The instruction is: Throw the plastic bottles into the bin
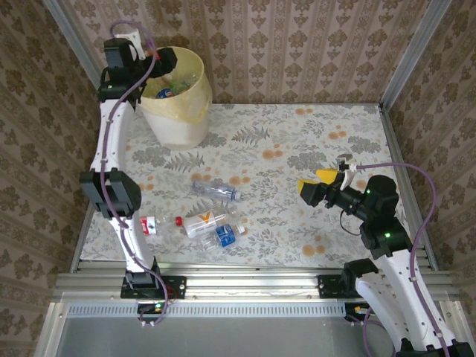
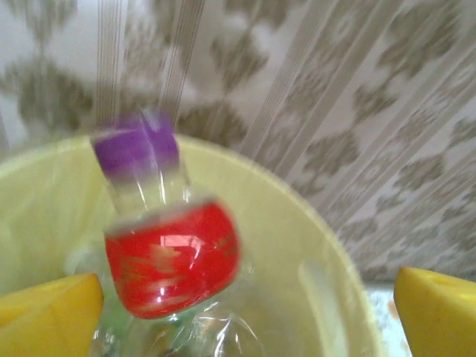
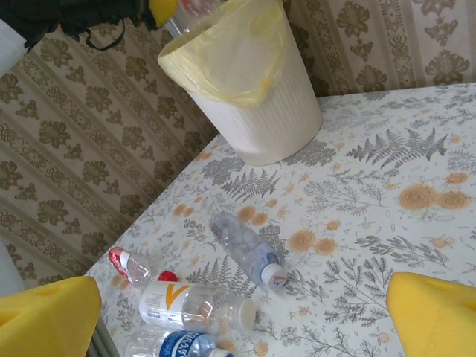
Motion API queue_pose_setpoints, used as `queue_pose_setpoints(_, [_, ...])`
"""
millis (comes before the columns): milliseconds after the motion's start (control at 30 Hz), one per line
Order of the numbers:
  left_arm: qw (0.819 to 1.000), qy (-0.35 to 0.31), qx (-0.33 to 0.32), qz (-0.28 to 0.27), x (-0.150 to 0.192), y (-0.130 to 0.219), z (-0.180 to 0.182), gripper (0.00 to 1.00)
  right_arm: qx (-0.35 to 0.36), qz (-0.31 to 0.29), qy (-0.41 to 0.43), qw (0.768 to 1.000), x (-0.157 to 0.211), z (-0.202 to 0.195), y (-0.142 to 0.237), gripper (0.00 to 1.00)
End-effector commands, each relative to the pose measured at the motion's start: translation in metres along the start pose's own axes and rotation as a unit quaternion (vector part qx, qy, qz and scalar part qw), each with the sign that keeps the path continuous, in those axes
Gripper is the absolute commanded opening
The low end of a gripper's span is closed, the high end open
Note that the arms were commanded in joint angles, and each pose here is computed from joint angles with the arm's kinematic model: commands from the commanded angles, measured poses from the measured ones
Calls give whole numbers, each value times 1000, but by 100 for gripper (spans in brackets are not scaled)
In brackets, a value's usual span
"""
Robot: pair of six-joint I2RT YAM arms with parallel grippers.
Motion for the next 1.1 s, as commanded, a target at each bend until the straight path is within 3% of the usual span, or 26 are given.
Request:
queue_pose_setpoints(0, [1000,6,-13,-3,-27,45,-15,100,-2,-1,14,1000,-1,4,2,100])
queue_pose_setpoints(167, [997,-8,-22,-68,-66,105,-36,100,-1,-1,12,1000,0,2,1,100])
queue_pose_setpoints(333, [997,-20,-33,-71,-70,149,-50,100,-2,4,10,1000,0,2,-1,100])
queue_pose_setpoints(700, [996,-27,-79,9,-17,199,-48,100,5,8,6,1000,0,0,-2,100])
queue_pose_setpoints(1067, [984,-7,-137,118,58,231,-29,100,10,16,-1,1000,1,-2,-5,100])
Point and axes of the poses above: each hand's point on the last joint's axis, 136 mm out from that joint toward the fingers, its own y axis back along the fingers, its own z axis along the line the jaws close on, x = y × z, the point moved 7 cm from there along y, back along the fingers, and after that the axes turned 13 degrees about -y, right-handed, at the moved point
